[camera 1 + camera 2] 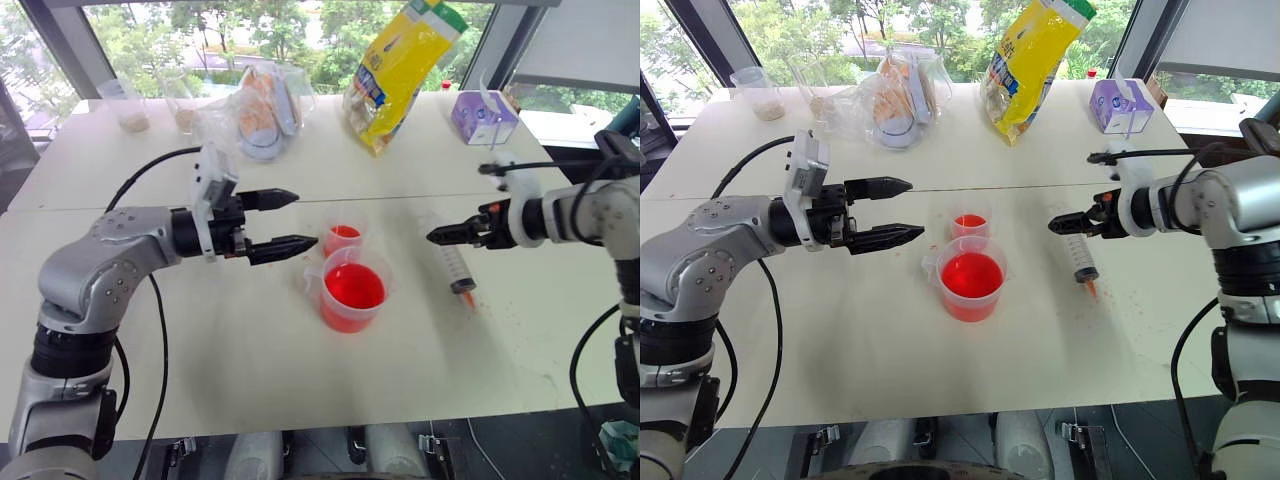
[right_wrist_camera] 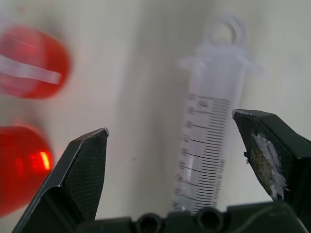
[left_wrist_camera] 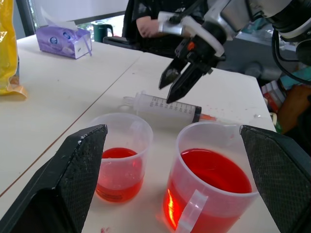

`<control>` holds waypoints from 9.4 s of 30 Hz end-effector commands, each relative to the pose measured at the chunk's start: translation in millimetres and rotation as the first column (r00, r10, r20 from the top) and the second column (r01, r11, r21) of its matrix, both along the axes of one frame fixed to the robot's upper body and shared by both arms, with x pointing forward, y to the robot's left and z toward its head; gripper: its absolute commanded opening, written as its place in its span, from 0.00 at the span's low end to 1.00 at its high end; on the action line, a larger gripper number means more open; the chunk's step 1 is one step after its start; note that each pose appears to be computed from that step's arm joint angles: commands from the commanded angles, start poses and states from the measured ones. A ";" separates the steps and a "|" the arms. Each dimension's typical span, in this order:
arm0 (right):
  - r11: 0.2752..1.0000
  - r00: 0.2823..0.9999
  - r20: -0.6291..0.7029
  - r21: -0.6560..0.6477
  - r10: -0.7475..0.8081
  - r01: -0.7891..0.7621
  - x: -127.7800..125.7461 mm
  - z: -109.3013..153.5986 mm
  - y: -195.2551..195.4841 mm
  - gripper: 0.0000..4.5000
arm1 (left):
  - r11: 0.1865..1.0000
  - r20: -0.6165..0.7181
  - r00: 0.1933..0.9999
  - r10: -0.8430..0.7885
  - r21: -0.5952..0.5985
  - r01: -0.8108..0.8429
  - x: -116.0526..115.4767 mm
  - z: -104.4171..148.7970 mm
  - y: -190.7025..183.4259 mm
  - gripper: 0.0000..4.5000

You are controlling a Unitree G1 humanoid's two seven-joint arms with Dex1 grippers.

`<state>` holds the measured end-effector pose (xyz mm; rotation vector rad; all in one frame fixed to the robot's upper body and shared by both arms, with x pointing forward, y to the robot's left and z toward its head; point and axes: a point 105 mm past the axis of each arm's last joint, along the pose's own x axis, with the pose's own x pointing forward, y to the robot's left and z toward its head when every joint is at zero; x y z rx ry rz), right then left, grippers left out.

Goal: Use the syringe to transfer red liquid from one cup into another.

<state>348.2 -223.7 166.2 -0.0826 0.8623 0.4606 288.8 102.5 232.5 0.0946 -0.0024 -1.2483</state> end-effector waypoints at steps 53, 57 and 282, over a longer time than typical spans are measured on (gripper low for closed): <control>0.545 0.356 0.928 0.244 0.108 -0.802 -90.4 68.3 155.9 0.31 | 0.982 0.083 0.984 -0.158 -0.087 0.165 9.0 52.2 -22.2 1.00; 0.578 0.325 0.939 0.205 0.110 -0.790 -82.6 49.2 159.2 0.31 | 0.980 0.083 0.981 -0.178 -0.073 0.184 6.5 53.2 -25.3 1.00; 0.575 0.242 0.970 0.187 0.020 -0.797 -1.7 118.3 152.3 0.31 | 0.984 0.126 0.978 -0.165 -0.050 0.172 47.7 35.1 -69.9 0.00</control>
